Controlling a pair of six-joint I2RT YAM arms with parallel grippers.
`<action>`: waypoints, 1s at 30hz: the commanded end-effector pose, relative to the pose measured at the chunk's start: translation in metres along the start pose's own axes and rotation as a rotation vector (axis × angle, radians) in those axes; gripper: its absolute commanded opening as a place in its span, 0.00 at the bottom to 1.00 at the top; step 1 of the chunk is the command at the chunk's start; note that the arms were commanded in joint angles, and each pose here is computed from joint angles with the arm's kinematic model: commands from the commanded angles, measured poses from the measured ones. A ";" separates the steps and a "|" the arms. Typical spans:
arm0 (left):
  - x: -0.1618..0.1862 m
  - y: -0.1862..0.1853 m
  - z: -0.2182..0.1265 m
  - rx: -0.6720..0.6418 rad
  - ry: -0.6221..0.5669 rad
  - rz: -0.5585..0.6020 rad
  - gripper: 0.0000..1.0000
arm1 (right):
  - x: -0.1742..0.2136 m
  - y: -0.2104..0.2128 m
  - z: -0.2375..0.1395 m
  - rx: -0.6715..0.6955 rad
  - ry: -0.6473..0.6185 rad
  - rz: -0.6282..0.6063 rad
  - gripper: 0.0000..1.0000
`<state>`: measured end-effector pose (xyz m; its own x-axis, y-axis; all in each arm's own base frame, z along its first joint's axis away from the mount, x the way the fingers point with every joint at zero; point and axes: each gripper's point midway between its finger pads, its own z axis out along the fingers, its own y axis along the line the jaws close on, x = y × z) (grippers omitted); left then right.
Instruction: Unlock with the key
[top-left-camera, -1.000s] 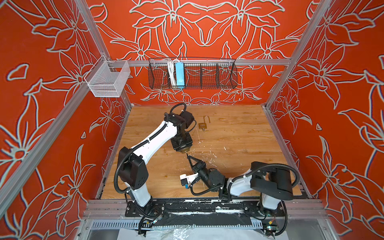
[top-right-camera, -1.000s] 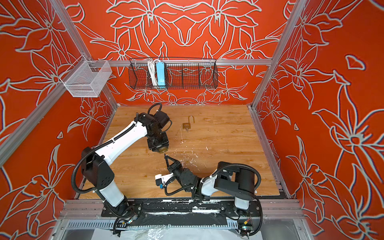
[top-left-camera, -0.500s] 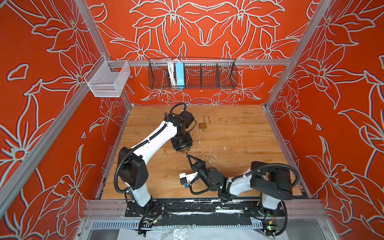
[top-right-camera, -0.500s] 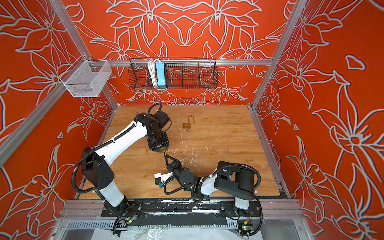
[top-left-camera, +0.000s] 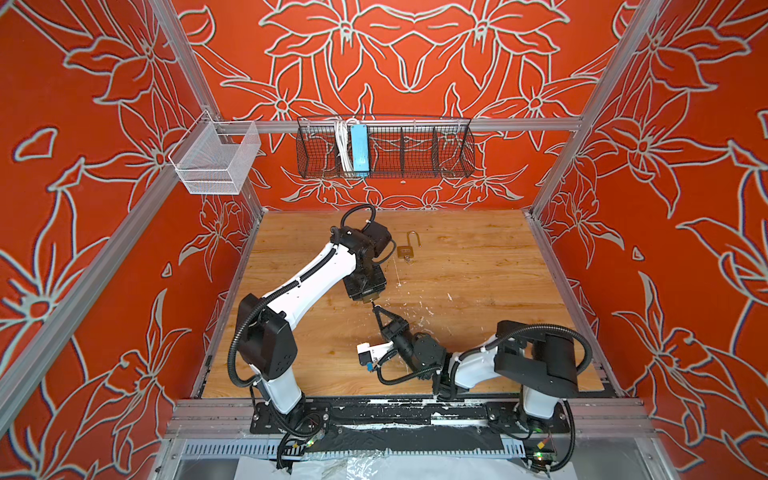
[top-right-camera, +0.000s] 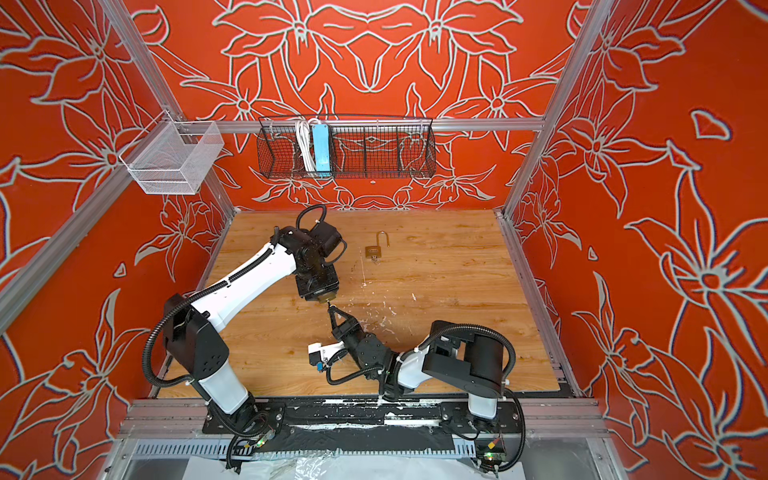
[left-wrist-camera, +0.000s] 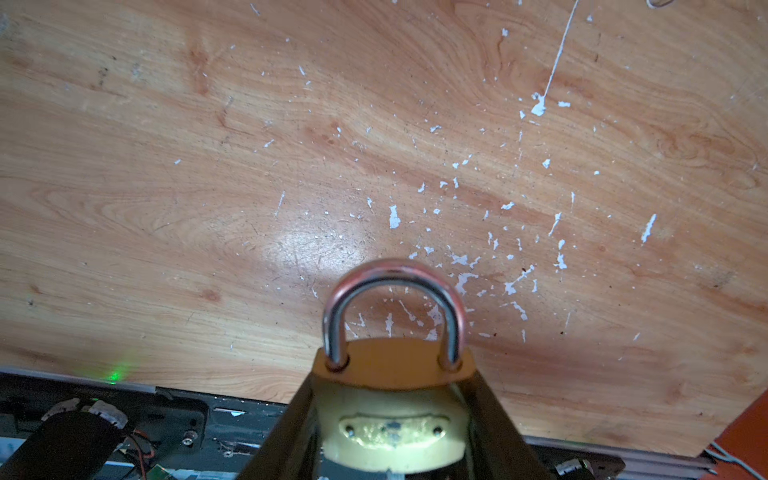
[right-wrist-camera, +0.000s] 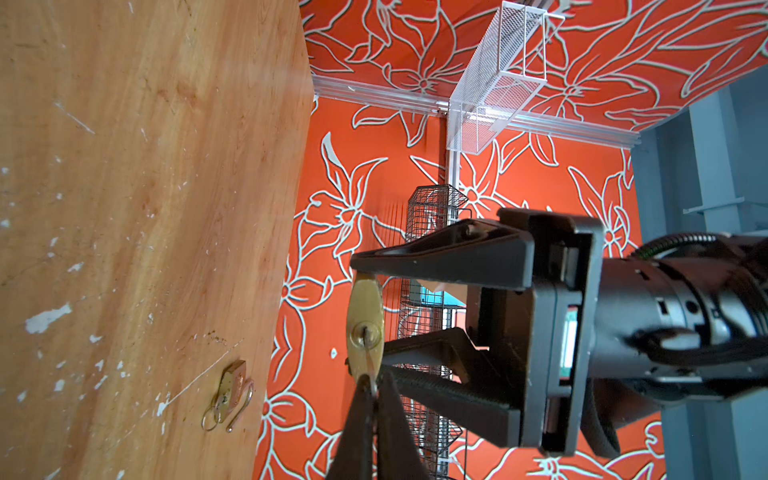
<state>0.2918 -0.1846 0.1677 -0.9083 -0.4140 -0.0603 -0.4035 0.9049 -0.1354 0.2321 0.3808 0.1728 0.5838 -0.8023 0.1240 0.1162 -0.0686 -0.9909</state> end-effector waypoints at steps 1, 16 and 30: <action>0.010 0.008 -0.005 -0.082 0.015 0.016 0.00 | 0.018 -0.001 0.012 0.004 0.105 -0.061 0.00; 0.020 -0.007 -0.004 -0.063 0.044 0.083 0.00 | 0.032 -0.012 0.017 0.026 0.158 0.009 0.00; 0.029 -0.024 -0.019 -0.008 -0.027 0.206 0.00 | 0.052 -0.033 0.009 0.073 0.172 0.107 0.00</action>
<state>0.3108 -0.2067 0.1788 -0.9334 -0.2974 -0.2008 -0.2803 0.9537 -0.1095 0.2524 0.3622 0.1829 0.5061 -0.8592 0.0748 0.0814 -0.0387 -0.9959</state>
